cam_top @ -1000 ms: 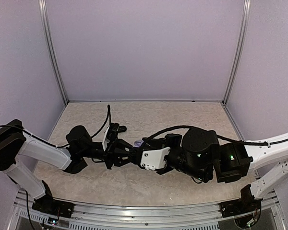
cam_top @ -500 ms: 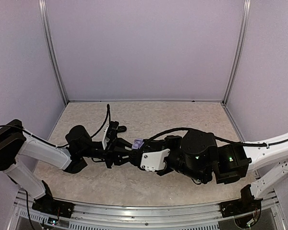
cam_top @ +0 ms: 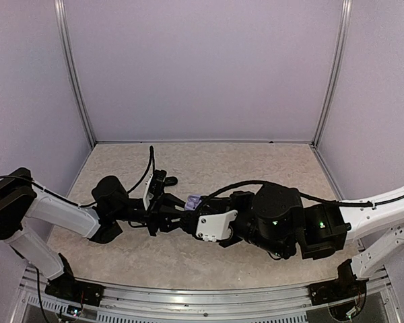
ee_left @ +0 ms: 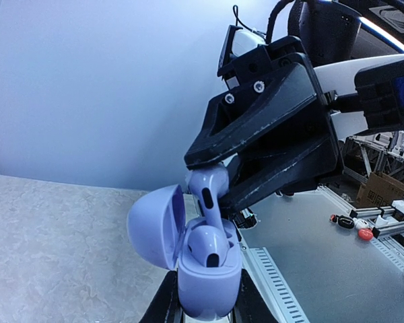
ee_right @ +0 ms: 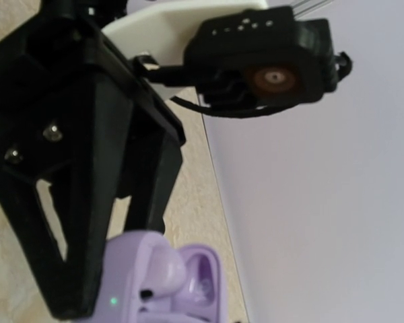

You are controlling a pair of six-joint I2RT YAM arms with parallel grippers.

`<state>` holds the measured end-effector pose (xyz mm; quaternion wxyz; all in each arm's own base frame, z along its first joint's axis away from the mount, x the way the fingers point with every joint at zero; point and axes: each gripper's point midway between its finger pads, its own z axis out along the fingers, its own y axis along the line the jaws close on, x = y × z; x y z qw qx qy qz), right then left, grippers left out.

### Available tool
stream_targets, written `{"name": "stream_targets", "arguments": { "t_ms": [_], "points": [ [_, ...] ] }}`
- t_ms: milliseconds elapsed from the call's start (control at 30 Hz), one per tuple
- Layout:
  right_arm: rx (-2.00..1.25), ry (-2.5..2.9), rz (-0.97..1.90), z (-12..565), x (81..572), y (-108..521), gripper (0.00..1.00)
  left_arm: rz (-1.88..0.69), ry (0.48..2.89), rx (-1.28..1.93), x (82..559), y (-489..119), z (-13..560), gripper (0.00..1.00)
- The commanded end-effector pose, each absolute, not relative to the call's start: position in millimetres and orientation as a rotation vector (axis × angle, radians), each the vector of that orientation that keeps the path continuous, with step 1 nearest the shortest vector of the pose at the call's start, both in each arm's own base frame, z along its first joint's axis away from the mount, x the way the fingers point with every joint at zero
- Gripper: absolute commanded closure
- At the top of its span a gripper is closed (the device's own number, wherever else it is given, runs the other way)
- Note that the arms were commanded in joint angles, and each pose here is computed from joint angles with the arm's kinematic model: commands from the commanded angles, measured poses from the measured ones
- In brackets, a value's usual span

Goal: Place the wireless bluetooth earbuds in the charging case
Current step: Insert the right earbud into the right side groove of the charging case.

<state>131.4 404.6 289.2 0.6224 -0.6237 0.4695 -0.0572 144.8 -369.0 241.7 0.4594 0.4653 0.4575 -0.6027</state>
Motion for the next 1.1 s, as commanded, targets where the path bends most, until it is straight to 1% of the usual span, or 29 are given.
{"name": "stream_targets", "arguments": {
  "t_ms": [0,267,433,567,667,733,800,900,1067],
  "points": [
    [-1.479,1.049,-0.101,279,121,413,0.81,-1.472,1.061,1.122,149,-370,262,1.0],
    [-1.485,1.021,-0.045,284,114,409,0.82,-1.475,1.05,1.131,147,-369,263,1.0],
    [-1.512,1.013,-0.042,279,111,409,0.7,-1.479,1.052,1.132,147,-369,262,1.0],
    [-1.512,1.011,-0.041,279,111,408,0.68,-1.477,1.051,1.13,147,-369,262,1.0],
    [-1.507,1.013,-0.043,281,112,408,0.61,-1.475,1.051,1.13,147,-369,262,1.0],
    [-1.501,1.015,-0.036,282,111,407,0.58,-1.473,1.05,1.131,147,-369,262,1.0],
    [-1.483,1.017,-0.023,287,112,406,0.57,-1.473,1.048,1.131,147,-369,262,1.0],
    [-1.447,1.014,0.022,300,109,405,0.52,-1.474,1.046,1.127,148,-368,261,1.0],
    [-1.354,1.015,0.153,335,101,401,0.45,-1.475,1.043,1.114,150,-367,261,1.0]
  ]
}}
